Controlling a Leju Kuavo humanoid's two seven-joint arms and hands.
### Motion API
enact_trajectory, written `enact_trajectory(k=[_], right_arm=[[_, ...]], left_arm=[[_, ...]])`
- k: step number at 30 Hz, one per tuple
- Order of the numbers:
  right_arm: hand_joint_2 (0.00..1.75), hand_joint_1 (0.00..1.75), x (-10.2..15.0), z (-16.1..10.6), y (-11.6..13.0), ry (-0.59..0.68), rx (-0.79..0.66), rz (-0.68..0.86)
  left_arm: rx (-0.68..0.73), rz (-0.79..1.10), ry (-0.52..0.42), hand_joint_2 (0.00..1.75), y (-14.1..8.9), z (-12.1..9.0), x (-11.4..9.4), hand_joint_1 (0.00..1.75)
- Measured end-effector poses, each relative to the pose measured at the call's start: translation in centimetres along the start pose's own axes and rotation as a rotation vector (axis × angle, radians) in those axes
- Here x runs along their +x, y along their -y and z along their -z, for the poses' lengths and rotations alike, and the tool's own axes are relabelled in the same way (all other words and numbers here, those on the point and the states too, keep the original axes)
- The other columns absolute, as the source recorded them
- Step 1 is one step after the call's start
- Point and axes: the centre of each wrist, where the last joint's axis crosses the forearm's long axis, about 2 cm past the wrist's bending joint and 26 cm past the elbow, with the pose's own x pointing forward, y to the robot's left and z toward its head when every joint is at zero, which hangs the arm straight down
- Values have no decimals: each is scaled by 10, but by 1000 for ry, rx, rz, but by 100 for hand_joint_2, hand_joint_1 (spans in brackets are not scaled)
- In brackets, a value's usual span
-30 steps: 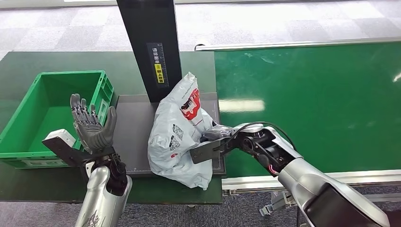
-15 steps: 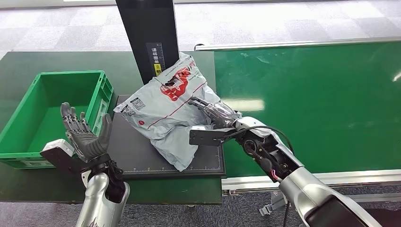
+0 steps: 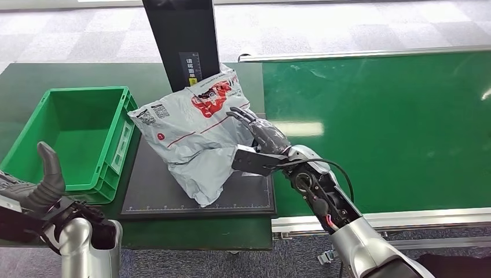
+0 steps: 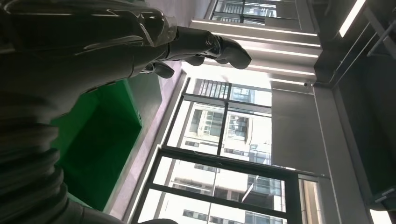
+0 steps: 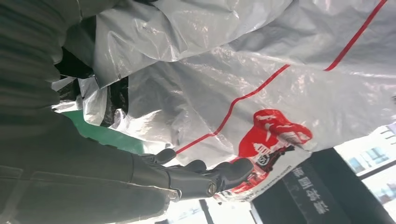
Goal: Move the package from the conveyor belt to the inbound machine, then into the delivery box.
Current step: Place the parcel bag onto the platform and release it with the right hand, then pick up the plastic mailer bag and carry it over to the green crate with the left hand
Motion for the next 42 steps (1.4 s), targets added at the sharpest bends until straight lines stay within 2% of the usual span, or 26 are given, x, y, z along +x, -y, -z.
enact_trajectory(k=[4, 10, 20, 25, 31, 34, 38, 42], right_arm=[[175, 0, 1, -3, -7, 107, 51, 139], [175, 0, 3, -5, -10, 208, 53, 307], [175, 0, 2, -6, -9, 218, 28, 357], [175, 0, 7, -4, -8, 292, 64, 472], [175, 0, 15, 0, -12, 344, 105, 529], [175, 0, 17, 2, -10, 360, 38, 545], [175, 0, 18, 0, 3, 332, -144, 515], [175, 0, 15, -6, 16, 244, -322, 512]], left_arm=[[-11, -32, -5, 175, 7, -3, 4, 0], [-109, -87, -49, 175, 30, -20, 4, 0], [-194, -103, -88, 175, 39, -36, -2, 0], [-310, -124, -128, 175, 51, -50, -12, 0], [-355, -104, -168, 175, 55, -61, -21, 0], [-403, -119, -209, 175, 55, -66, -24, 0], [-612, -181, -336, 175, 59, -78, -28, 0], [-802, -190, -392, 175, 64, -89, -32, 0]])
